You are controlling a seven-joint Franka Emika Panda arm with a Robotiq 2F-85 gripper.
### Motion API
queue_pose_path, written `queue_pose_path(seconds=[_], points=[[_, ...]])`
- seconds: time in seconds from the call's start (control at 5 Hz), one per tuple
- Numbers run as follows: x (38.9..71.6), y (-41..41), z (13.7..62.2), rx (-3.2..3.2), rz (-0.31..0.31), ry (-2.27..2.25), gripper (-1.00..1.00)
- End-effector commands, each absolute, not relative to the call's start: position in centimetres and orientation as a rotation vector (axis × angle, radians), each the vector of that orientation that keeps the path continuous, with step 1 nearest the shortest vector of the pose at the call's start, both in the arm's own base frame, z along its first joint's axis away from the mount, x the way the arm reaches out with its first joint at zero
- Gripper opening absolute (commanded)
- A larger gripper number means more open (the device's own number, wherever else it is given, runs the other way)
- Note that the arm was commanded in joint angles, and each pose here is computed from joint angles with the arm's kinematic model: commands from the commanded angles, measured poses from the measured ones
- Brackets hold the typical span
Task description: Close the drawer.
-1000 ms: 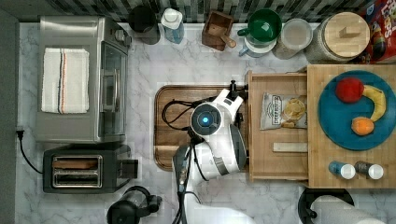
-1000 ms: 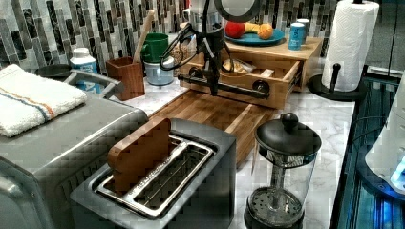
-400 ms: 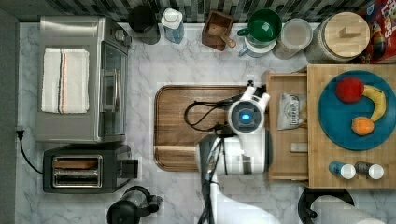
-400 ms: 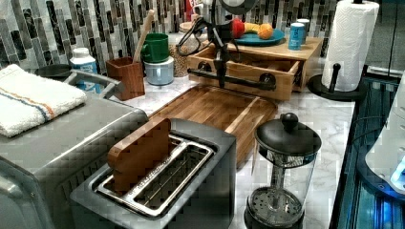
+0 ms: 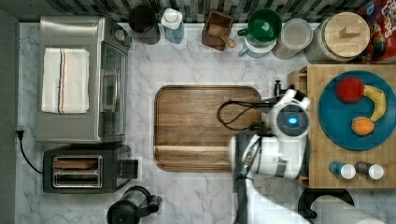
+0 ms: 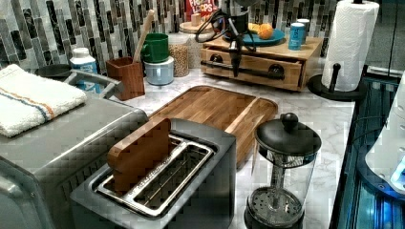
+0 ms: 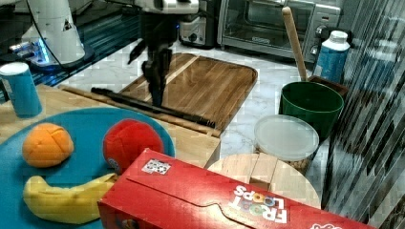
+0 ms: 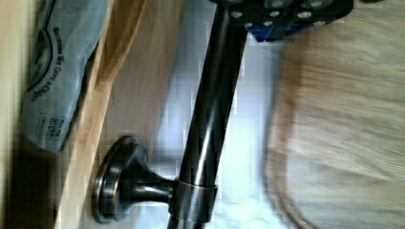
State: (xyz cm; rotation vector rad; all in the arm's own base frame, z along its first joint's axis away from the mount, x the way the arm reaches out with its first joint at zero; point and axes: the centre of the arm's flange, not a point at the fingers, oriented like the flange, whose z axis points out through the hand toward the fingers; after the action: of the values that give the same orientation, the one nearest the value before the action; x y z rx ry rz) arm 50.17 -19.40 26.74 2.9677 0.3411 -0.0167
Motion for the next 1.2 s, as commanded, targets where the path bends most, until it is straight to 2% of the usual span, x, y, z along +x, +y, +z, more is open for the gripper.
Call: queue_pose_path(seconds=[0.2,0.4,1.2], points=[[48.6,-35.0,29.8,2.915,0.038,0.179,-1.00],[47.4,-33.6,30.5,2.931,0.063,0.021,-1.00],[47.4,-33.6,30.5,2.931,0.062,0.022,-1.00]])
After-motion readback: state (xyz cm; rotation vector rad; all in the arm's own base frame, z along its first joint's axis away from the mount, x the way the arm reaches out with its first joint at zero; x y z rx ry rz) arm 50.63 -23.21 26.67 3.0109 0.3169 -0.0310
